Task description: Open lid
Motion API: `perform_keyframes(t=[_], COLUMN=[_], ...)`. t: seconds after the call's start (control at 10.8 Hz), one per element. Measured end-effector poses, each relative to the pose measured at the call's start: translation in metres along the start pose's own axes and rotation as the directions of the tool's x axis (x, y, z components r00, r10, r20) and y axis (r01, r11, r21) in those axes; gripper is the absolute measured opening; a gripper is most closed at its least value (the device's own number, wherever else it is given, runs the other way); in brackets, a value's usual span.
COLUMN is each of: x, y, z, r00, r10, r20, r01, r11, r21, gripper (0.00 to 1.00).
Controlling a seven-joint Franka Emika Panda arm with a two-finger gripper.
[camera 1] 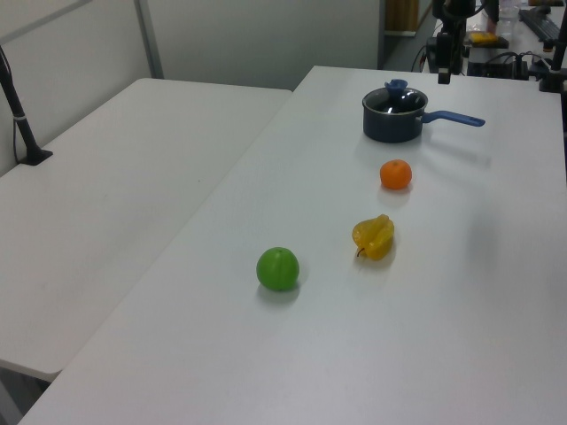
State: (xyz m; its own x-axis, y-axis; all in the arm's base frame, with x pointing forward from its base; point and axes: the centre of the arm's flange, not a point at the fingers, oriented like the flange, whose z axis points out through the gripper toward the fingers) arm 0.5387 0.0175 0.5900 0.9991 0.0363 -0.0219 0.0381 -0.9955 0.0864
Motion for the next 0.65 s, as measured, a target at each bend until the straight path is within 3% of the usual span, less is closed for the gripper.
perform_keyframes(t=[0.65], x=[0.0], y=[0.019], z=[-0.001], r00=[0.999], r10=[0.035], r20=[-0.002], r01=[-0.035], r11=[0.999], r21=[0.001], gripper=[1.0])
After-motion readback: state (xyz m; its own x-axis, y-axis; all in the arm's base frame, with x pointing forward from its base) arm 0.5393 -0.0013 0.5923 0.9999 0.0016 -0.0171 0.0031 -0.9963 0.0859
